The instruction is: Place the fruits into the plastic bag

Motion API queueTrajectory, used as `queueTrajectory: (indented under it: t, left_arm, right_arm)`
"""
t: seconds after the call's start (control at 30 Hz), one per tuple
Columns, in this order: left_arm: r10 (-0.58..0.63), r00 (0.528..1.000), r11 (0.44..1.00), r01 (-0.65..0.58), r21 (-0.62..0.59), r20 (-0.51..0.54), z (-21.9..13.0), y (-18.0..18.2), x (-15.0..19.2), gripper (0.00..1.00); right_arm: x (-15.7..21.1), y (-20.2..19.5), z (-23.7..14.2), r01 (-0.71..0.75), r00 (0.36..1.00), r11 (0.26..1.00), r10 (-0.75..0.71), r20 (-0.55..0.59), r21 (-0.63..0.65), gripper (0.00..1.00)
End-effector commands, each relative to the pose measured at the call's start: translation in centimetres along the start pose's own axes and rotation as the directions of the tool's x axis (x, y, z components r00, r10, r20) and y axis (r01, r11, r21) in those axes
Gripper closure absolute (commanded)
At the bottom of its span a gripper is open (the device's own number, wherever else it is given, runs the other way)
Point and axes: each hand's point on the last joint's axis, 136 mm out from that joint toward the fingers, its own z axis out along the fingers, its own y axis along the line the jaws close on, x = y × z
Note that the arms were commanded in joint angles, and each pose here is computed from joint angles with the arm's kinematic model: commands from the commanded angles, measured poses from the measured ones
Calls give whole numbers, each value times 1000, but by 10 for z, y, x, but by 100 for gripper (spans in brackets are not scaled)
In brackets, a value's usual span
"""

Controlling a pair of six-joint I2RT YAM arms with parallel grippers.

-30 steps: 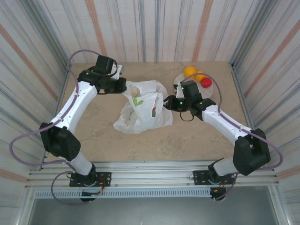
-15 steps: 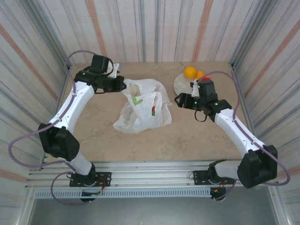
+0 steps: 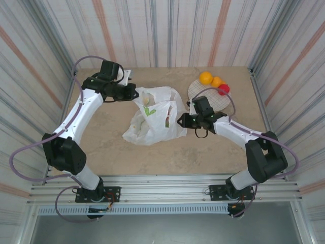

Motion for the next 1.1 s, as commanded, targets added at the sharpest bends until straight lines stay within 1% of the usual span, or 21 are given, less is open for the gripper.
queueTrajectory:
  t: [0.0,0.03,0.07,0.17,0.23,0.3,0.37,0.43,0.5,0.6,0.7,0.8,0.87,0.93,1.07]
  left_arm:
    - [54,997,998,-56,28,56,-27,-19,-11,100]
    - [64,996,998,-65,17,67,-31,-19,-14,100]
    - [72,994,997,-73,5,81,-37,-19,-18,100]
    - [84,988,996,-80,-37,126,-56,-15,-34,100]
    - [90,984,994,-80,-67,154,-67,-10,-45,100]
    - [97,981,991,-80,-104,167,-73,-3,-54,100]
    - [111,981,984,-86,-157,157,-74,6,-57,100]
    - [117,983,977,-90,-191,138,-70,14,-57,100]
    - [116,987,978,-93,-186,113,-62,17,-52,100]
    - [111,992,985,-102,-140,53,-43,16,-37,100]
    - [113,994,988,-112,-107,5,-29,12,-24,100]
    - [104,994,992,-105,-65,-16,-20,7,-15,100]
    - [92,995,995,-93,-36,-24,-17,4,-10,100]
    - [83,996,996,-84,-16,-23,-16,1,-8,100]
    - [72,997,997,-72,17,-9,-17,-5,-6,100]
  right_arm:
    - [-50,37,-33,41,985,997,-29,173,-65,87]
    - [-55,49,-43,49,979,995,-30,203,-91,91]
    - [-58,63,-53,64,973,991,-34,230,-121,93]
    - [-63,103,-78,98,960,975,-39,279,-201,95]
    - [-66,122,-89,107,953,965,-30,303,-240,95]
    - [-68,135,-95,104,948,954,-10,317,-282,96]
    - [-62,145,-95,105,952,943,-3,307,-316,96]
    - [-53,150,-88,121,956,941,-24,293,-317,95]
    - [-44,142,-76,116,962,951,-36,271,-288,95]
    - [-33,124,-60,95,972,961,-33,233,-259,93]
    - [-20,105,-48,94,979,972,-51,195,-216,89]
    - [-9,80,-38,76,988,984,-53,148,-159,84]
    - [-6,66,-39,68,991,988,-51,128,-137,78]
    - [-5,57,-47,81,990,991,-68,125,-105,69]
    - [-10,38,-77,116,981,993,-114,156,-4,52]
